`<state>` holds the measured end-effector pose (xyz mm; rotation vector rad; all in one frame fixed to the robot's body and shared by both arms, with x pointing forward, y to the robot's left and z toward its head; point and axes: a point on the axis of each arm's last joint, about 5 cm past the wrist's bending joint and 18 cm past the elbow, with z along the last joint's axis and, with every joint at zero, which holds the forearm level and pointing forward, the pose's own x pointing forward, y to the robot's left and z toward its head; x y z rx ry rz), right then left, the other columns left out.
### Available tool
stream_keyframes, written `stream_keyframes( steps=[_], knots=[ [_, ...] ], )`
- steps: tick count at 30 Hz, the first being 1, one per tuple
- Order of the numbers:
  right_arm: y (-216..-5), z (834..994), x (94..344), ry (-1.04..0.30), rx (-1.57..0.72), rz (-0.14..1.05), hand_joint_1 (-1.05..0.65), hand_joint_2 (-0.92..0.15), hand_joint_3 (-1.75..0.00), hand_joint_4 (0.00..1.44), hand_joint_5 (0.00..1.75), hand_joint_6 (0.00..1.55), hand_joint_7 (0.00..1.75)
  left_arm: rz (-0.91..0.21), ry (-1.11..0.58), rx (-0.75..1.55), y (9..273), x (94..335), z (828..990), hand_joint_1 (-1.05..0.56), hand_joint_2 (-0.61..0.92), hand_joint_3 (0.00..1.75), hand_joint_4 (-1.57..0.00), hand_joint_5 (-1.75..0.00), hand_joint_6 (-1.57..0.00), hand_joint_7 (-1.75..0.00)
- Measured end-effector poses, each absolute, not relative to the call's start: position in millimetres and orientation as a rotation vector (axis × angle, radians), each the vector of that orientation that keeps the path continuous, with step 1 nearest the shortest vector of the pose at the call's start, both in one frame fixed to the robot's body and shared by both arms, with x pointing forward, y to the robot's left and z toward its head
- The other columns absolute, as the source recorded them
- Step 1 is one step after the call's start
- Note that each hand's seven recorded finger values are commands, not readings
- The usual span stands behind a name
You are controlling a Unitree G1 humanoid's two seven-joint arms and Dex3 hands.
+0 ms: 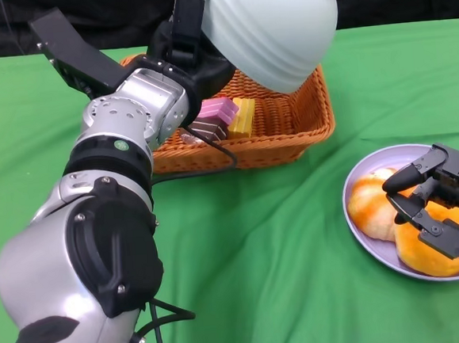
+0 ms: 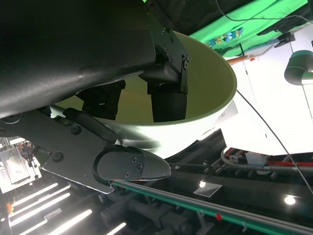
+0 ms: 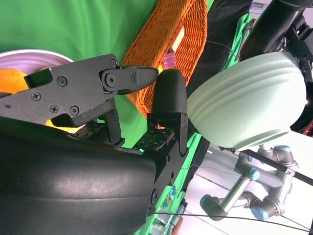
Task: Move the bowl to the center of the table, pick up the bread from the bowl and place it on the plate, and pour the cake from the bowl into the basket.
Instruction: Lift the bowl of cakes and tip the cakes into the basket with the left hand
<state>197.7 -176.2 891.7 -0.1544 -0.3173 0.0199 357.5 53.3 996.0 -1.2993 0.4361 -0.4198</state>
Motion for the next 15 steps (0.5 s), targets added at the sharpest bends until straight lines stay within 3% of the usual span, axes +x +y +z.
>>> stream_keyframes(
  steps=[7,9,10,11,15],
  knots=[
    [-176.3,891.3,197.7,-0.315,-0.153,0.021,-0.15,-0.89,-0.28,0.7,1.54,0.64,1.28,-0.446,0.412,-1.218,52.8,358.1,998.1,-0.38,0.92,0.41,-0.77,-1.75,-0.51,-1.75],
    [-176.3,891.3,197.7,-0.315,-0.155,0.021,-0.16,-0.88,-0.27,0.7,1.53,0.65,1.27,-0.483,0.368,-1.135,53.5,359.1,1000.4,-0.3,0.92,0.43,-0.77,-1.75,-0.59,-1.72],
    [-176.2,891.3,197.7,-0.315,-0.155,0.021,-0.16,-0.88,-0.27,0.7,1.53,0.65,1.27,-0.514,0.334,-1.083,54.4,359.8,1001.9,-0.25,0.87,0.54,-0.79,-1.75,-0.66,-1.63],
    [-176.2,891.2,197.7,-0.315,-0.155,0.021,-0.16,-0.88,-0.27,0.7,1.53,0.65,1.28,-0.541,0.301,-1.03,55.7,360.8,1004.0,-0.22,0.76,0.76,-0.8,-1.75,-0.72,-1.56],
    [-176.2,890.4,198.0,-0.311,-0.154,0.021,-0.15,-0.89,-0.28,0.71,1.53,0.65,1.27,-0.649,0.165,-0.839,69.3,366.2,1013.8,-0.19,0.65,0.97,-0.78,-1.75,-0.72,-1.58]
  ],
)
